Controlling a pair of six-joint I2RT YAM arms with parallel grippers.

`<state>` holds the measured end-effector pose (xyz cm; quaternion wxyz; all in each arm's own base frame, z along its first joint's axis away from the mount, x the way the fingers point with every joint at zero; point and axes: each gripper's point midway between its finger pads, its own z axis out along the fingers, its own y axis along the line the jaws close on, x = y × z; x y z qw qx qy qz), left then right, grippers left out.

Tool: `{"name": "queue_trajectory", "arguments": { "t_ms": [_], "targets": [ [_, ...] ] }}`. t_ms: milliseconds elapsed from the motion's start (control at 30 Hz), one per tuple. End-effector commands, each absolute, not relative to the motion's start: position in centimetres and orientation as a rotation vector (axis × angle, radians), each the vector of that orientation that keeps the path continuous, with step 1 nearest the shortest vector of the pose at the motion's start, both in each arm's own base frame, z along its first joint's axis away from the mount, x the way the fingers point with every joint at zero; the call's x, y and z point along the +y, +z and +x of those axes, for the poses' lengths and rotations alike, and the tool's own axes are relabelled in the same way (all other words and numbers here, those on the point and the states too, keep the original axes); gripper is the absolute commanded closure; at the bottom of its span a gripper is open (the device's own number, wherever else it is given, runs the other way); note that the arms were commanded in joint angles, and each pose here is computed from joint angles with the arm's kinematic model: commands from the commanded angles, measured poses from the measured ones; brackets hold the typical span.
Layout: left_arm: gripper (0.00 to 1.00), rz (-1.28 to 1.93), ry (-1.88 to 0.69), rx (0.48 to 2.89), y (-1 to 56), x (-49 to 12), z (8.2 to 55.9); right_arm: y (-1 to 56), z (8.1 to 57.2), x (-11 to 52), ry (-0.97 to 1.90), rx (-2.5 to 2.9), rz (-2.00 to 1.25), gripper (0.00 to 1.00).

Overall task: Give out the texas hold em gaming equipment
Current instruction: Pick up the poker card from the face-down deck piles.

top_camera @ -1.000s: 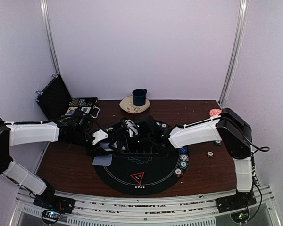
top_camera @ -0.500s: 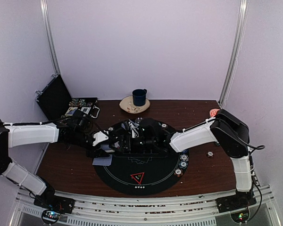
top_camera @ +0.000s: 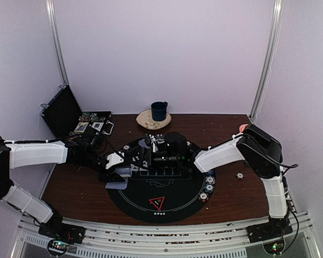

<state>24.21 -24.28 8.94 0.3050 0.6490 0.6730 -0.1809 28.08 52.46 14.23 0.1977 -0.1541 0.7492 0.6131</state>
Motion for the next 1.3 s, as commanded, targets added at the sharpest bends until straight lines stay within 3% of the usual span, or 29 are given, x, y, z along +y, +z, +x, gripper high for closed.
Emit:
{"name": "queue_trajectory", "arguments": {
  "t_ms": [0,867,1267],
  "targets": [
    [0.66,1.731,-0.504,1.734,9.5,-24.7,23.9,14.3,27.7,53.6,1.708,2.098,-0.485,0.07],
    [0.66,1.739,-0.514,1.728,9.4,-24.8,23.7,10.6,27.6,55.3,1.636,2.203,-0.533,0.12],
    [0.66,1.743,-0.518,1.737,9.2,-24.8,23.8,13.5,25.5,54.1,1.780,2.099,-0.563,0.09]
  ]
}}
